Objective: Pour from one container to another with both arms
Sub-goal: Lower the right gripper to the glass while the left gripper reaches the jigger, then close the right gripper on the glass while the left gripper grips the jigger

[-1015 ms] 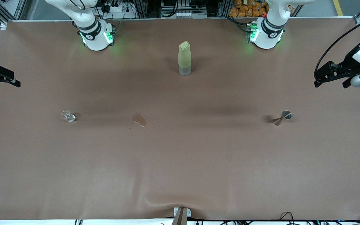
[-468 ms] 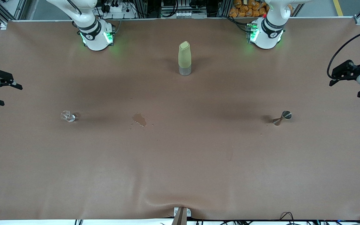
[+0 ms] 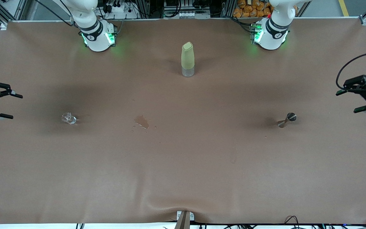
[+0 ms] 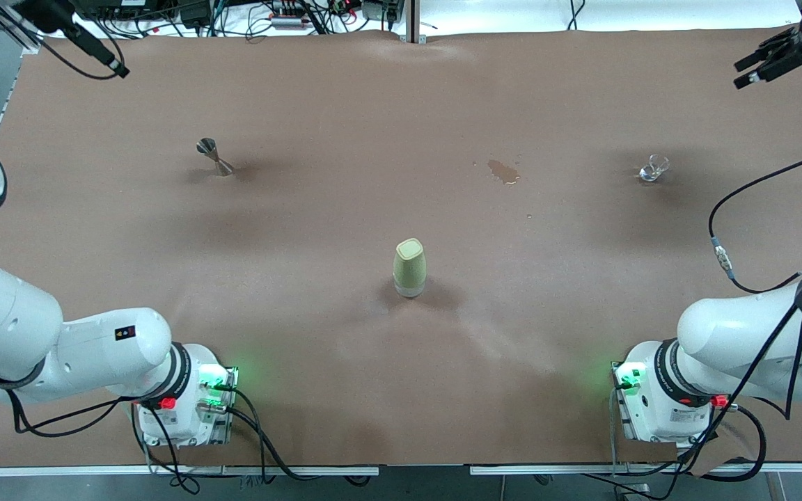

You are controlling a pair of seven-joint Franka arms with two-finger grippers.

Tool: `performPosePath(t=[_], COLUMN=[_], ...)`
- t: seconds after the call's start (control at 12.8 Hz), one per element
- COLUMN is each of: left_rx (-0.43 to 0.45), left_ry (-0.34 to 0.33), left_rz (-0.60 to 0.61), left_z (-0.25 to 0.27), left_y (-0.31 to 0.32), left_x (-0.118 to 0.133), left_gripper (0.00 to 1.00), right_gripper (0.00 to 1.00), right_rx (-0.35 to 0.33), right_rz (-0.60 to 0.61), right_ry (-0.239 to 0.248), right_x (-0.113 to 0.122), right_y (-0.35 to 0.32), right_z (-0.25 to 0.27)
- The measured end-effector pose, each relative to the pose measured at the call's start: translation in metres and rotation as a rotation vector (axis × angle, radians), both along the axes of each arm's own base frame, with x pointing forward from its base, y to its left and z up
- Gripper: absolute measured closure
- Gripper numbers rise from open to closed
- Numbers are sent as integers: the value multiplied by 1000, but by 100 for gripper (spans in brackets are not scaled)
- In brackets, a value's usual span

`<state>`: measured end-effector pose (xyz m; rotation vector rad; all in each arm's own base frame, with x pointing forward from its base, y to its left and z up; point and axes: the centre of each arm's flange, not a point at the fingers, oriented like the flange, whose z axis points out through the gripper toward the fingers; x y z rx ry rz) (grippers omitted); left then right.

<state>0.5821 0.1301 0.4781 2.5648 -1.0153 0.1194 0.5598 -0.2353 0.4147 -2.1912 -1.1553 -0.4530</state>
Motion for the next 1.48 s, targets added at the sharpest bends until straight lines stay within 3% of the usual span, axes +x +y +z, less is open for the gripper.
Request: performPosePath(t=[0.23, 0.47, 0.62, 0.94, 1.17, 1.48], left_rx=[-127, -245, -345, -505, -610, -709], left_ry=[-2, -39, -107, -219, -258, -314], left_rz=[-67, -144, -244, -355, -383, -424], left_z=[-58, -108, -150, -223, -263, -308], left_y=[15, 11, 22, 42, 41, 35], left_x=[13, 24, 25, 17, 9, 0], left_gripper=[0, 0, 0, 0, 0, 0], right_gripper=[0, 0, 0, 0, 0, 0], right_rx=[228, 335, 387, 441, 481, 524], right_rz=[85, 94, 99, 65, 98, 151], right_ry=[-104, -152, -193, -202, -287, -361], right_x=[-5, -13, -20, -32, -40, -49], right_y=[-11, -26, -33, -43, -42, -32], right_z=[-69, -140, -176, -221, -255, -295])
